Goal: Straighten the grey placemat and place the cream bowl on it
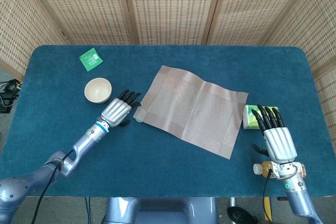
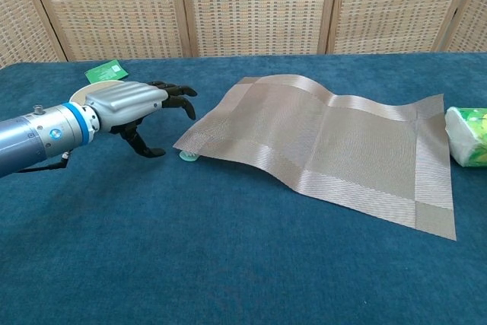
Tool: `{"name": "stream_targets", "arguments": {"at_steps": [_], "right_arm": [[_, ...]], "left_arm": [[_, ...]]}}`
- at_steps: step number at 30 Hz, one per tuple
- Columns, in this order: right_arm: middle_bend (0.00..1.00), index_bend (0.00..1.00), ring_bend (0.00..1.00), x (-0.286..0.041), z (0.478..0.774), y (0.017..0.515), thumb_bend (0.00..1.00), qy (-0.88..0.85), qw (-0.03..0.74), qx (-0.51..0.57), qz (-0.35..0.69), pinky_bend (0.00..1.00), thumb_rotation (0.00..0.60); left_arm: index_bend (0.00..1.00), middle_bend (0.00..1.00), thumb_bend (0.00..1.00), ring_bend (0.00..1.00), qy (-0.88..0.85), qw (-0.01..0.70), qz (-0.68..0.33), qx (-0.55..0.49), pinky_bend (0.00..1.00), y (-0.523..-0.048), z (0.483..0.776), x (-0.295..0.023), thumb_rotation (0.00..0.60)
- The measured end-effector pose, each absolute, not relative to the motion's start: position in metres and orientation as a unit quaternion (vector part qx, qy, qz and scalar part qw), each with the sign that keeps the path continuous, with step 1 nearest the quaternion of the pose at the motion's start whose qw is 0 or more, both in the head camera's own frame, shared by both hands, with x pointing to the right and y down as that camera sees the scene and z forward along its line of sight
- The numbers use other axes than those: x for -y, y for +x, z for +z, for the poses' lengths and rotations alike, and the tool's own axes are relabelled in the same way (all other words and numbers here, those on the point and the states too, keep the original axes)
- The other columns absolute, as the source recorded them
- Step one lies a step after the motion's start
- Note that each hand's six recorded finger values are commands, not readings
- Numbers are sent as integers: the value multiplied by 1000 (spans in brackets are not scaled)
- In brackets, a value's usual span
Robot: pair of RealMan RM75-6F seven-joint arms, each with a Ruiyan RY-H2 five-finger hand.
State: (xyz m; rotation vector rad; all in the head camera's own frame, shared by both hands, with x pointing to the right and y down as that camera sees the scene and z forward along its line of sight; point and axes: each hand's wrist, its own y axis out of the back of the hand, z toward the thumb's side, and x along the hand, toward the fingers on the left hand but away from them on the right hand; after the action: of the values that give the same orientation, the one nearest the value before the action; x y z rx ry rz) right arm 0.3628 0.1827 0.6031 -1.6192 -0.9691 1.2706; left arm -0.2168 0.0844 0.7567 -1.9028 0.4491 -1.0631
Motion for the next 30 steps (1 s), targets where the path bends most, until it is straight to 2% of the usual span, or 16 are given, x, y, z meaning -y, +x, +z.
{"name": "stream_targets", "arguments": {"at_steps": [13,30], "right_arm": [[0,21,0,-181,602,363,0,-648,417,391,503,0,600],[0,26,0,-181,599,363,0,-651,416,394,498,0,600]], "left_arm": [[239,0,308,0,-767,446,-423,-186,0,-200,767,-78,600],[243,0,307,0,-761,447,-430,-189,0,-202,776,-76,600]]}}
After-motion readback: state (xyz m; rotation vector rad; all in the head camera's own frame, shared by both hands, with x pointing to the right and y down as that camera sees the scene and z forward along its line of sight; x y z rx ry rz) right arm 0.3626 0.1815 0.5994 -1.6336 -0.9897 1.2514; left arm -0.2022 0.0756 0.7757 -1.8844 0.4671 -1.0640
